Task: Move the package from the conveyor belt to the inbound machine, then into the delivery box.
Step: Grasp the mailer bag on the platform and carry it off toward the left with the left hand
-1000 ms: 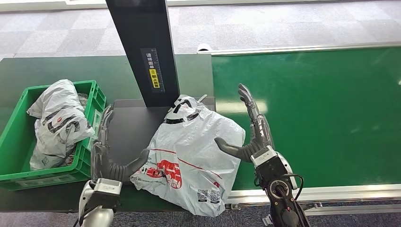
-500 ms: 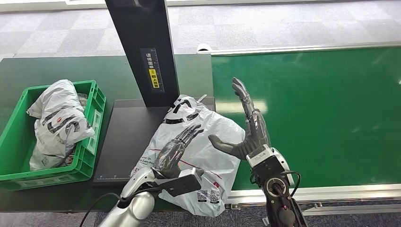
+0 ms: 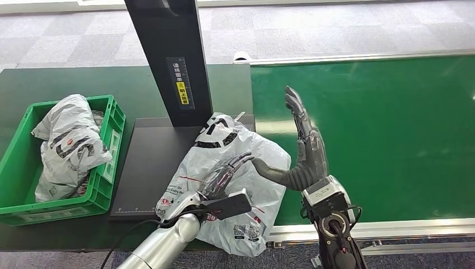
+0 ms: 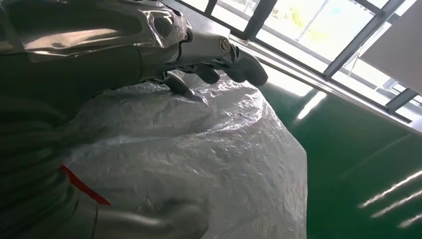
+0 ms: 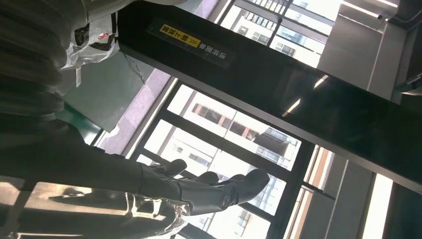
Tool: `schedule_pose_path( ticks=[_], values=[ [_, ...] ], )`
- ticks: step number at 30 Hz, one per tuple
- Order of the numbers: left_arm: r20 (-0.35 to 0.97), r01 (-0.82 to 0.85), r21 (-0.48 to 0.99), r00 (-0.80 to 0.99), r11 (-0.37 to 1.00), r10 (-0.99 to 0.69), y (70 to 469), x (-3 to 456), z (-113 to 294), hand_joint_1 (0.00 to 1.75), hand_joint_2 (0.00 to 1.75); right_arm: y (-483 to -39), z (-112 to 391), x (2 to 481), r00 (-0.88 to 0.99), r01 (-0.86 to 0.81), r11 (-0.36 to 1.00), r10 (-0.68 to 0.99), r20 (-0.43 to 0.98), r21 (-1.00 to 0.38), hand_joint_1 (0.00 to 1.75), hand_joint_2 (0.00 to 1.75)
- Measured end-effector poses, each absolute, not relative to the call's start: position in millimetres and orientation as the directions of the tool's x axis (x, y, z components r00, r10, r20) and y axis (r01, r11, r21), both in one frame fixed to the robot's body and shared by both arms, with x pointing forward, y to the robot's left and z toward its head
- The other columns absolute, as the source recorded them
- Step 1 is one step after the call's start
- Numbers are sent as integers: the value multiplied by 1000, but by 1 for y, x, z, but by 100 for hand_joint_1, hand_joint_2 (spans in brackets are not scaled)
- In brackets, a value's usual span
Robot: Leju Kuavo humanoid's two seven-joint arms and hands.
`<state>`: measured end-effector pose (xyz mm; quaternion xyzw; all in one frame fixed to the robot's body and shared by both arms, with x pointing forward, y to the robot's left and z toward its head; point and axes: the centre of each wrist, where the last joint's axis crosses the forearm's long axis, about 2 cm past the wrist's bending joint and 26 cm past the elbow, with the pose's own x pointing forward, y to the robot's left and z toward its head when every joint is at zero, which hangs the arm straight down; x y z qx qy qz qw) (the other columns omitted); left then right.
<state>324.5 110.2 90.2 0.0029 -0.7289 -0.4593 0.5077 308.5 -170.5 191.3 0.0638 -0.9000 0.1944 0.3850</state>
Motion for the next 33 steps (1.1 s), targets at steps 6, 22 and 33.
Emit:
schedule_pose_path(
  ticks=[6,22,33],
  values=[
    [743,476,667,-474,573,-472,109,327,89,175,175,-173,193,308,-704,-252,925,27,710,-285,0,175],
    [773,487,630,-465,604,-431,107,331,90,175,175,-175,195,309,-709,-233,935,24,705,-266,0,175],
    [779,480,620,-469,621,-415,106,333,93,0,175,-177,195,309,-708,-227,938,25,705,-261,0,175]
  ],
)
